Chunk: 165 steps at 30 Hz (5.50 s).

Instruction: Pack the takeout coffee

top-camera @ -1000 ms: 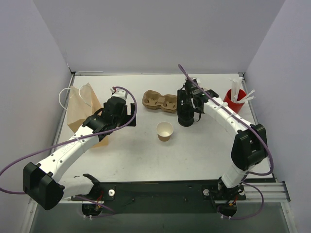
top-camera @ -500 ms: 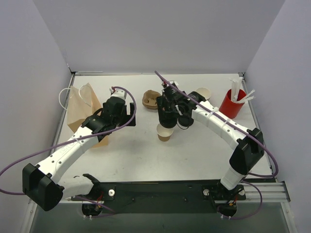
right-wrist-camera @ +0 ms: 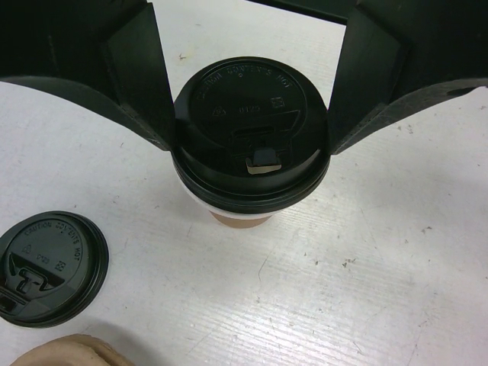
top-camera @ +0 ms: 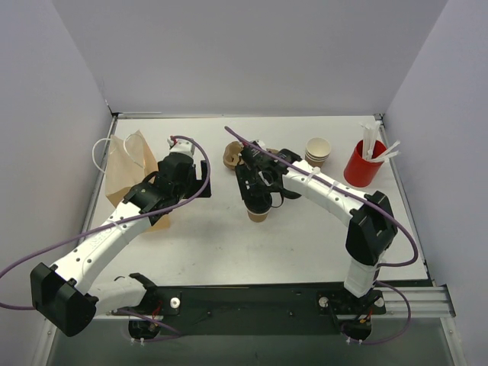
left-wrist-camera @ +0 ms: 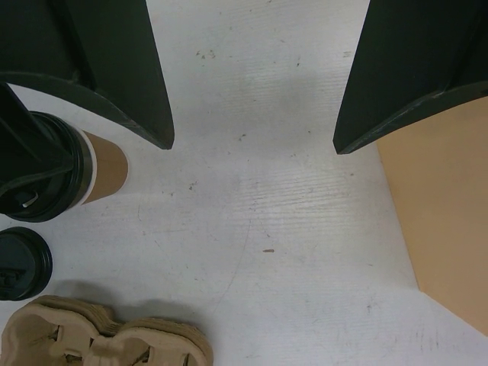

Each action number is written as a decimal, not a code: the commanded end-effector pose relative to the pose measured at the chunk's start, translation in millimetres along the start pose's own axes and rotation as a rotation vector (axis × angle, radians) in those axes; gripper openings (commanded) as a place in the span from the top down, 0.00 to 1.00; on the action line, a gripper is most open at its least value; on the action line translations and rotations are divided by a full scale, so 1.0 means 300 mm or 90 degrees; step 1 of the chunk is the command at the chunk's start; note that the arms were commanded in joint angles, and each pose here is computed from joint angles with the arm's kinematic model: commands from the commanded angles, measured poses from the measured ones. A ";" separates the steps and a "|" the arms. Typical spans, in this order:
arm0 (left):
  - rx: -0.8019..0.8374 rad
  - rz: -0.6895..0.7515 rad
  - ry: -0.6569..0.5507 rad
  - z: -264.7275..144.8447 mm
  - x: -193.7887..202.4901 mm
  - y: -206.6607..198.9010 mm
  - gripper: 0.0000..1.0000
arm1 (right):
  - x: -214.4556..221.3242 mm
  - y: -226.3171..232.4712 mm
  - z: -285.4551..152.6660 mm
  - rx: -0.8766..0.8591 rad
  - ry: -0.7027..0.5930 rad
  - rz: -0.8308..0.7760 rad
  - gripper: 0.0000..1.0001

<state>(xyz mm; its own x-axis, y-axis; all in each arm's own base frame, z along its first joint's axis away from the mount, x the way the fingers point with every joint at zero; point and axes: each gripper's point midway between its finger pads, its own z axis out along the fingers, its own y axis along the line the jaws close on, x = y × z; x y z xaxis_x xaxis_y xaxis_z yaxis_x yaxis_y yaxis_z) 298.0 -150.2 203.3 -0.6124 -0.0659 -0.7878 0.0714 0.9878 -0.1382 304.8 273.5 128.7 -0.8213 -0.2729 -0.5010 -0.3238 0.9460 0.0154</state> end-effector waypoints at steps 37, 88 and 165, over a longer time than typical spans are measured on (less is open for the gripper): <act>-0.001 -0.011 -0.012 -0.004 -0.016 0.005 0.02 | 0.076 -0.019 0.082 0.050 0.048 -0.013 0.30; -0.004 -0.019 0.015 0.027 0.026 0.001 0.02 | 0.361 -0.138 0.221 0.175 0.016 -0.014 0.30; 0.278 0.000 0.171 0.150 0.173 -0.542 0.54 | 0.125 -0.182 -0.050 -0.052 -0.055 0.217 0.61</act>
<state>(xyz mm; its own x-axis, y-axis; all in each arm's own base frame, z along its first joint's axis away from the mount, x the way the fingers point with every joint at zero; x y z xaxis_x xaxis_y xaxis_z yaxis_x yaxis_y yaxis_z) 280.1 -302.8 136.0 -0.8190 0.0537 -0.5712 0.3285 0.8601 -0.3902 281.0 206.0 124.1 -0.8441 0.0570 -0.5331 -0.0877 0.9662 0.2422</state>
